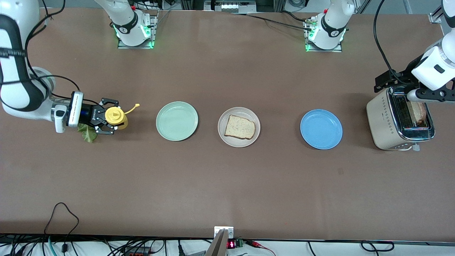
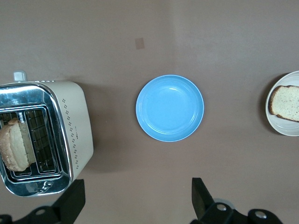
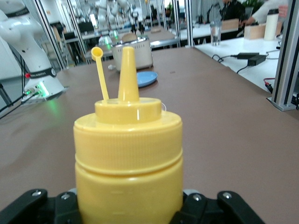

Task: Make sandwich in beige plate with both arms
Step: 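Return the yellow bottle to its spot and release it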

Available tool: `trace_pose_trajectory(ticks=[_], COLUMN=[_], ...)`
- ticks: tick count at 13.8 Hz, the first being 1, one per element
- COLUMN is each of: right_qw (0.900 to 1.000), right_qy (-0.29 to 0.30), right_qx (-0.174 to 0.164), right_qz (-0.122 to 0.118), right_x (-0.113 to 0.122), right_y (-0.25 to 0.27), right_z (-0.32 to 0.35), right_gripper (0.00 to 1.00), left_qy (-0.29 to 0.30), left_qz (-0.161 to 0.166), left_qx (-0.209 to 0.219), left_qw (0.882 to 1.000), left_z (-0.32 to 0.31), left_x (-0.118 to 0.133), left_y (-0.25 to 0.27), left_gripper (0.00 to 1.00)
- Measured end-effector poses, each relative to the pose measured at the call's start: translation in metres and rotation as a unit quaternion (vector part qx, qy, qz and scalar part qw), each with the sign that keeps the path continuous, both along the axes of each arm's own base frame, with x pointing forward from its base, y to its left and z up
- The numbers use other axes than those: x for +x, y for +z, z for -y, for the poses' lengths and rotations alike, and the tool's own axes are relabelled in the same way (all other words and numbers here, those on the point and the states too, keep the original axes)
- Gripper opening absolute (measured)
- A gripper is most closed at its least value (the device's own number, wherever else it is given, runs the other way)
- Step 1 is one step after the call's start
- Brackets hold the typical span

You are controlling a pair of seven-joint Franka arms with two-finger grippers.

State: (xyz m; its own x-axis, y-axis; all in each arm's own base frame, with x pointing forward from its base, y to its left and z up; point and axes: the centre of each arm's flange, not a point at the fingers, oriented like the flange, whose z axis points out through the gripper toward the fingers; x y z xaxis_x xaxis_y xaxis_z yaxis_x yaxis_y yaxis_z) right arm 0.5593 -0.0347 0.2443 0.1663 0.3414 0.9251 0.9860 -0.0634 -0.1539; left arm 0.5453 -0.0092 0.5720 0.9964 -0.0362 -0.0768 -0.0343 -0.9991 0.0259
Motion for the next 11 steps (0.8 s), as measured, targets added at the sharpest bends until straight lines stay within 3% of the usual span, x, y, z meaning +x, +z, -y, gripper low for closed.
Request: trace_pose_trajectory(ticks=[6, 11], right_qw=[0.996, 0.994], right_qy=[-0.013, -0.013], right_qx=[0.088, 0.104], right_qz=[0.009, 0.019], right_x=[-0.028, -0.037], right_y=[-0.098, -0.12], right_z=[0.019, 0.024], right_gripper=[0.39, 0.39], left_qy=[0.0, 0.003], left_qz=[-0.001, 0.0], left_qx=[0.0, 0.0], left_qw=[1.0, 1.0], left_z=[0.0, -0.003], left_x=[0.0, -0.003], left_y=[0.0, 0.004], left_gripper=[1.0, 1.0])
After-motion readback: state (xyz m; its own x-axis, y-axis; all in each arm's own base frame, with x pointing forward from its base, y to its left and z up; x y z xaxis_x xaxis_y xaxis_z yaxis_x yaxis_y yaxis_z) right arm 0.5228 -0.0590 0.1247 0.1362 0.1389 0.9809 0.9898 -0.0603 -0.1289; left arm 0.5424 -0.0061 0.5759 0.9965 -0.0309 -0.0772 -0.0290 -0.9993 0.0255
